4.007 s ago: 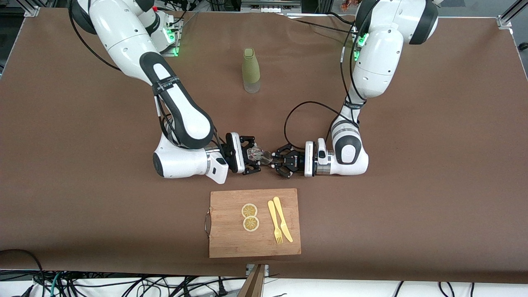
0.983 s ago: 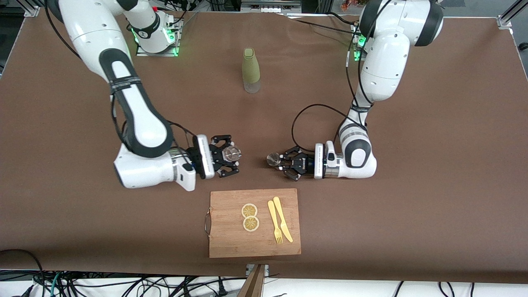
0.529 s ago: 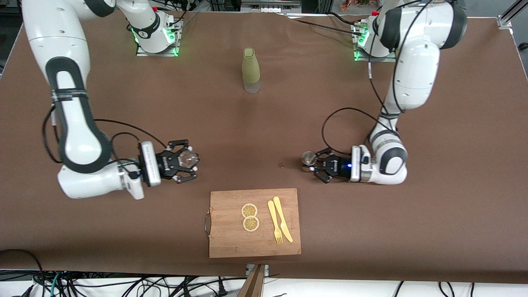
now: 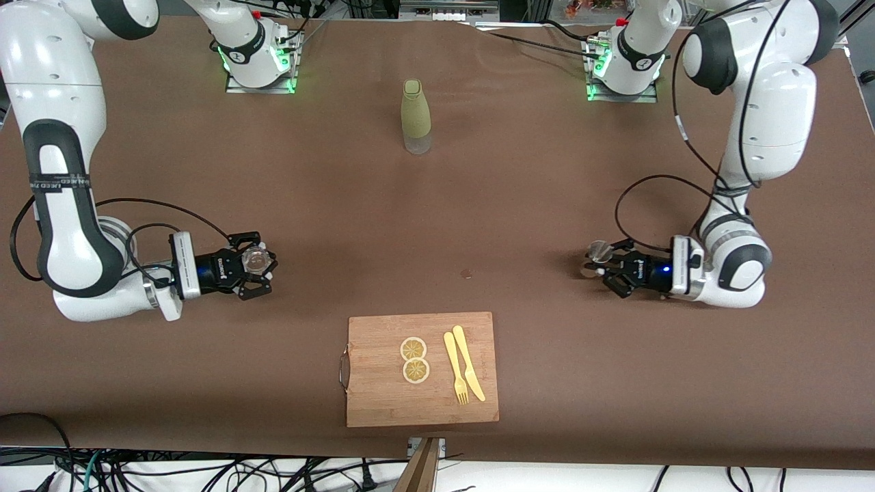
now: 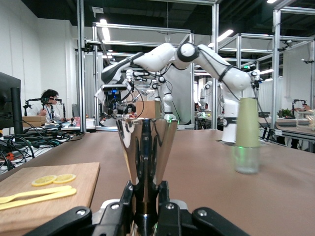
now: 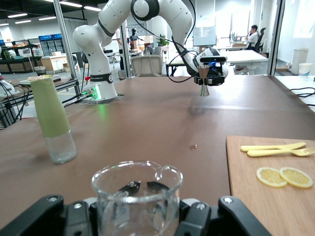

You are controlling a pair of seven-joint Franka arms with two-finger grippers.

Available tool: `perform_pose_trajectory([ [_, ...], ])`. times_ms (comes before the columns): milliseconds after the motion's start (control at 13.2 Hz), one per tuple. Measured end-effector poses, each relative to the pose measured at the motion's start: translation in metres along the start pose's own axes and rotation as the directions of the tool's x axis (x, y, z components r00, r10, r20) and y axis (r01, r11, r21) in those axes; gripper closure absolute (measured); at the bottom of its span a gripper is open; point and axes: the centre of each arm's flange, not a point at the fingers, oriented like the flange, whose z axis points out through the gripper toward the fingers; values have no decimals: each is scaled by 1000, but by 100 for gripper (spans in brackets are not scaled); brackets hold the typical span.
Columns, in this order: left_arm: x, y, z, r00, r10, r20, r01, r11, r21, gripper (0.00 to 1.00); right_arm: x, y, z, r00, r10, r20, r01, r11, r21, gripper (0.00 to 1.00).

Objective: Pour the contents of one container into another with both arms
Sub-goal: 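Lower the beaker with the right gripper while the left gripper lowers the jigger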

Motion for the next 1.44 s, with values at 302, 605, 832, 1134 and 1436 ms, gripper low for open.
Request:
perform_pose_trajectory([
  [302,-9,35,-57,999,34,4,-34,999,-11,78,-74,-37,-16,996,-9,-94,7,1000,-20,87],
  [605,-27,67,-98,1000,26,-4,-26,1000,17,78,-137,-67,-24,987,10,-158,-18,999,-49,87],
  [832,-39,78,-103,1000,8,0,-8,1000,2,78,-168,-82,-23,986,23,-167,-33,998,-60,87],
  [1134,-47,86,-110,1000,-4,4,3,1000,9,78,-181,-82,-21,990,10,-141,-22,996,-87,87],
  [1436,-58,91,-108,1000,-12,-2,12,1000,10,78,-190,-83,-18,991,6,-135,-20,995,-101,87],
])
